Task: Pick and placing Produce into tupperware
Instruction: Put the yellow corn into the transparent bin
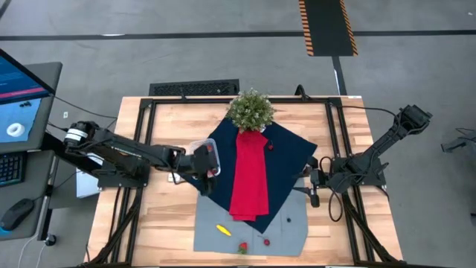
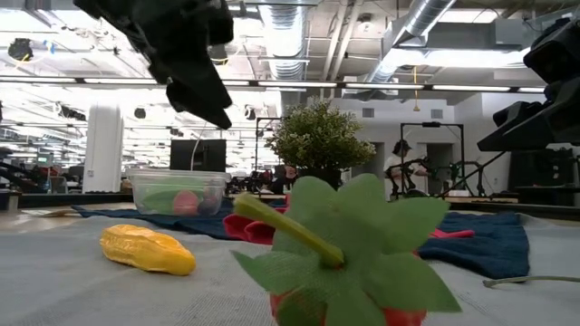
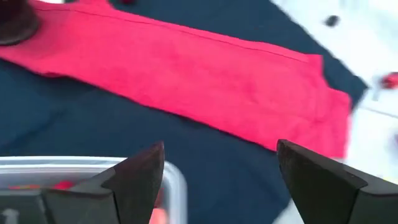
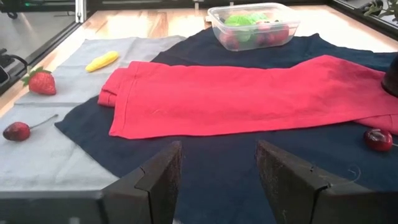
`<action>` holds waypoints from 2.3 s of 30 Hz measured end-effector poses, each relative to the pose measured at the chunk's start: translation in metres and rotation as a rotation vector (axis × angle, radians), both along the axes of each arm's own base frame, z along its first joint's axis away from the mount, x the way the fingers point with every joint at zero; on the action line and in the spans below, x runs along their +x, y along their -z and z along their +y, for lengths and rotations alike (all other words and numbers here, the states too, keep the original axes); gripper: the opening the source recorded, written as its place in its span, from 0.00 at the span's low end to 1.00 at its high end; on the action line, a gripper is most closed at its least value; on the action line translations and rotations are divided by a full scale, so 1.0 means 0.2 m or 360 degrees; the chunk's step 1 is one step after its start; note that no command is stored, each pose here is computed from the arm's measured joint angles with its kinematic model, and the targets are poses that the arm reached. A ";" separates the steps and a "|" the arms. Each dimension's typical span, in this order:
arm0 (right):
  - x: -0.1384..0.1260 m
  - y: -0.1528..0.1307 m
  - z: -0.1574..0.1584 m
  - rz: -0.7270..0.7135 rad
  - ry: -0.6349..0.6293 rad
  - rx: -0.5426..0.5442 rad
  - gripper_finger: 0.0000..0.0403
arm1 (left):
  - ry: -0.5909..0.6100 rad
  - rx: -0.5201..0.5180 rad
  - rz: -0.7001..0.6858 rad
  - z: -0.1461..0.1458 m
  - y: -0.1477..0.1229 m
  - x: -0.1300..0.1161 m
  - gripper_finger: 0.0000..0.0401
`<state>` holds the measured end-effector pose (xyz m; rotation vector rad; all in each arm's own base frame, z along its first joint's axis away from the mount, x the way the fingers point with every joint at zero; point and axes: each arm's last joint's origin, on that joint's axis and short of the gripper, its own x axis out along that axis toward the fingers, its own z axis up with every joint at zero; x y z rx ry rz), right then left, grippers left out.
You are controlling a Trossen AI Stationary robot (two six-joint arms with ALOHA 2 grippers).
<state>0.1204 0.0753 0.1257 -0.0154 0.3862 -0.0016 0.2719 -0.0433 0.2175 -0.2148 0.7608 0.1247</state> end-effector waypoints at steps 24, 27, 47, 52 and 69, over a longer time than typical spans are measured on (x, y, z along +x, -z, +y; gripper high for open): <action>0.00 0.00 0.00 0.0005 0.0001 -0.0004 0.56 | 0.0890 0.0285 0.0093 -0.52 0.24 -0.01 0.73; 0.00 0.00 0.00 0.0010 0.0000 -0.0008 0.56 | 0.0932 0.0302 0.0084 -0.60 0.27 0.02 0.73; 0.00 0.01 0.00 0.0019 0.0001 -0.0016 0.56 | 0.0996 0.0389 0.0262 -0.81 0.41 0.21 0.73; 0.00 0.01 0.00 0.0023 0.0000 -0.0018 0.56 | 0.0987 0.0396 0.0269 -0.80 0.42 0.21 0.70; 0.00 0.01 0.00 0.0017 0.0001 -0.0014 0.56 | 0.0940 0.0343 0.0289 -0.81 0.45 0.22 0.32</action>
